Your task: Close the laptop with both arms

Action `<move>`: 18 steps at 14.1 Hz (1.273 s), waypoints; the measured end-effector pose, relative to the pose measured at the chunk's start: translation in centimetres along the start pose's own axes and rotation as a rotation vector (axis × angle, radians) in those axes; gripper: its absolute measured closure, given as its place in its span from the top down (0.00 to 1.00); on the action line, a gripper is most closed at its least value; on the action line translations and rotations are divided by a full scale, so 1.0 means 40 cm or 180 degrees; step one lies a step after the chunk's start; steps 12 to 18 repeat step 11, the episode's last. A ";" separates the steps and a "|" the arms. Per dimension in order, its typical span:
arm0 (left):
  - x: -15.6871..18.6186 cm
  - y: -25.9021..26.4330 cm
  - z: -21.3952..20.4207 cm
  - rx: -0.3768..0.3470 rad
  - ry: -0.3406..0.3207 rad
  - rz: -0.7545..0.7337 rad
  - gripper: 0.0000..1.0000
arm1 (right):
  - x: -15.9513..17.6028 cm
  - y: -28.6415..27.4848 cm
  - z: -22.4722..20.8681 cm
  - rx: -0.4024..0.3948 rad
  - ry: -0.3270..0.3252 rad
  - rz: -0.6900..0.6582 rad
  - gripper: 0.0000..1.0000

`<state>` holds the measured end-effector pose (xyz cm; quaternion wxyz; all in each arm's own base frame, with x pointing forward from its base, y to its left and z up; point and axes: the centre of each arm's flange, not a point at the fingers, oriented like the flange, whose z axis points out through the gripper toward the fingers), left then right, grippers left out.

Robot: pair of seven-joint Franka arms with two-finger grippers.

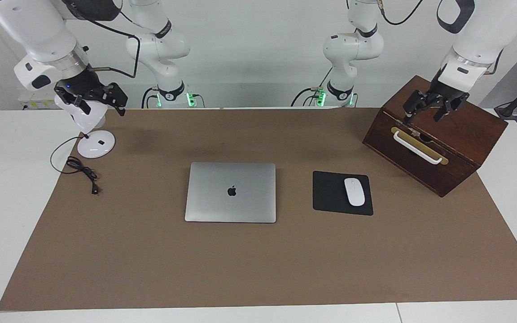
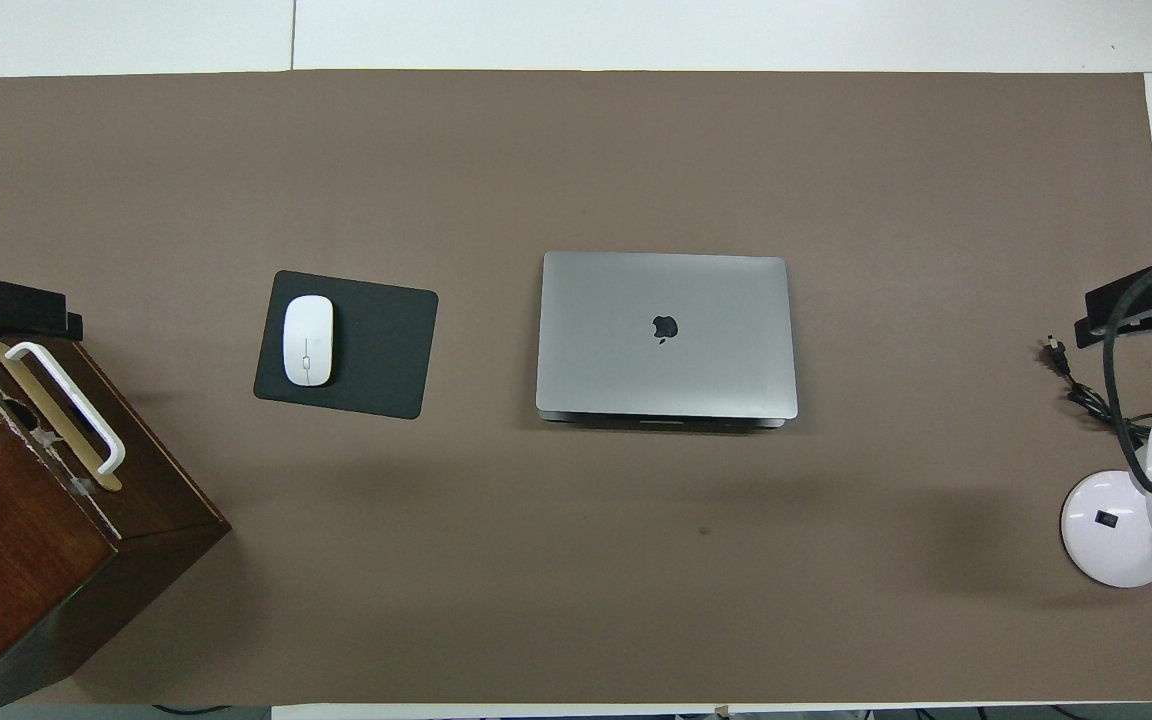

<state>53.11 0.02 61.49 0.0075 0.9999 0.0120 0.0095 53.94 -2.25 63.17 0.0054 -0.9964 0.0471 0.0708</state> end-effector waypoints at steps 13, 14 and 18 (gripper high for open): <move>0.000 -0.004 -0.002 0.0062 0.0007 0.0009 1.00 | 0.000 0.010 0.009 -0.0005 -0.0005 -0.0017 1.00; 0.000 -0.004 -0.002 0.0062 0.0007 0.0009 1.00 | 0.000 0.010 0.009 -0.0005 -0.0005 -0.0017 1.00; 0.000 -0.004 -0.002 0.0062 0.0007 0.0009 1.00 | 0.000 0.010 0.009 -0.0005 -0.0005 -0.0017 1.00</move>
